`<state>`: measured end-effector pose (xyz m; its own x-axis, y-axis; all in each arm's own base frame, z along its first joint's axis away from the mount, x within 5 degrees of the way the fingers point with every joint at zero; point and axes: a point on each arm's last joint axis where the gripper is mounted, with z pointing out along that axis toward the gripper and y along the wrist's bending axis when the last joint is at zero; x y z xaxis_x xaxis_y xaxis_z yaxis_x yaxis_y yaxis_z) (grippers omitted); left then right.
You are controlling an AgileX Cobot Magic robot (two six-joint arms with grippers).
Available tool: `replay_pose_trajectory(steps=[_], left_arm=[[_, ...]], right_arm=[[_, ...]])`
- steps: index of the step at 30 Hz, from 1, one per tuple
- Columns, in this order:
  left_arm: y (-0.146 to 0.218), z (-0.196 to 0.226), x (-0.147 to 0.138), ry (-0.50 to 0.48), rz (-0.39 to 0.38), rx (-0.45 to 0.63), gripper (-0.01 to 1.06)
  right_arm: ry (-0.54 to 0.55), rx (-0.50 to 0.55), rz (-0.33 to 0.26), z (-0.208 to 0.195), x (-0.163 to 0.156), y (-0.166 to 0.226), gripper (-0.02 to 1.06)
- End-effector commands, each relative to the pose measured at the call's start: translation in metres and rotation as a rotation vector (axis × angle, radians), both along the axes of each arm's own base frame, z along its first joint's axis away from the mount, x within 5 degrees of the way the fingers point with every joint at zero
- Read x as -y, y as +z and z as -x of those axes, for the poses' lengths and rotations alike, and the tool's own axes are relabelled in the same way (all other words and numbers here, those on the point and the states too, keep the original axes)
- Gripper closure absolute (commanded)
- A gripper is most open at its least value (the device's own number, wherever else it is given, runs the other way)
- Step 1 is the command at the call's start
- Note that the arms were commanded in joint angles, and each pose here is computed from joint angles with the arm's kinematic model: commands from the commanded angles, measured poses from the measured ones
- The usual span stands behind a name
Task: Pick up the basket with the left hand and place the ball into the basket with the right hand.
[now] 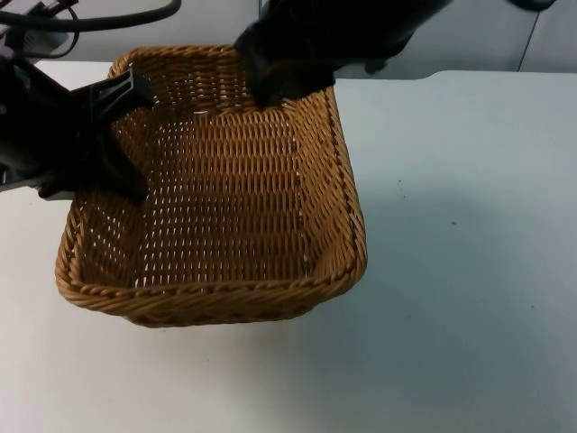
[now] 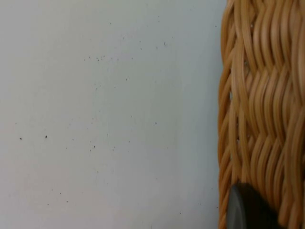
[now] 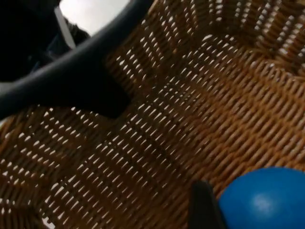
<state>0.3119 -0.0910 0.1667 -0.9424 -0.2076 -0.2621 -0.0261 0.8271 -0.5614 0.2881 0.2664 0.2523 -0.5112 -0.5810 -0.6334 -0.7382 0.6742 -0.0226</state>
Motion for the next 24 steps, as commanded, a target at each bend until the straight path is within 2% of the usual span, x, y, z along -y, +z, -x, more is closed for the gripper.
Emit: replay_pose_trajectory(steps=[1,9,24], left_arm=[[0.006,0.002,0.001,0.007,0.021,0.005,1.05],[0.005,0.002,0.001,-0.003,0.011,0.006,1.05],[0.005,0.002,0.001,-0.005,0.011,0.005,1.05]], right_arm=[[0.018,-0.003,-0.002,-0.002,-0.016,-0.019,1.05],[0.009,-0.036,0.004,-0.007,-0.025,-0.046,1.05],[0.006,-0.017,-0.012,-0.010,-0.027,-0.048,1.05]])
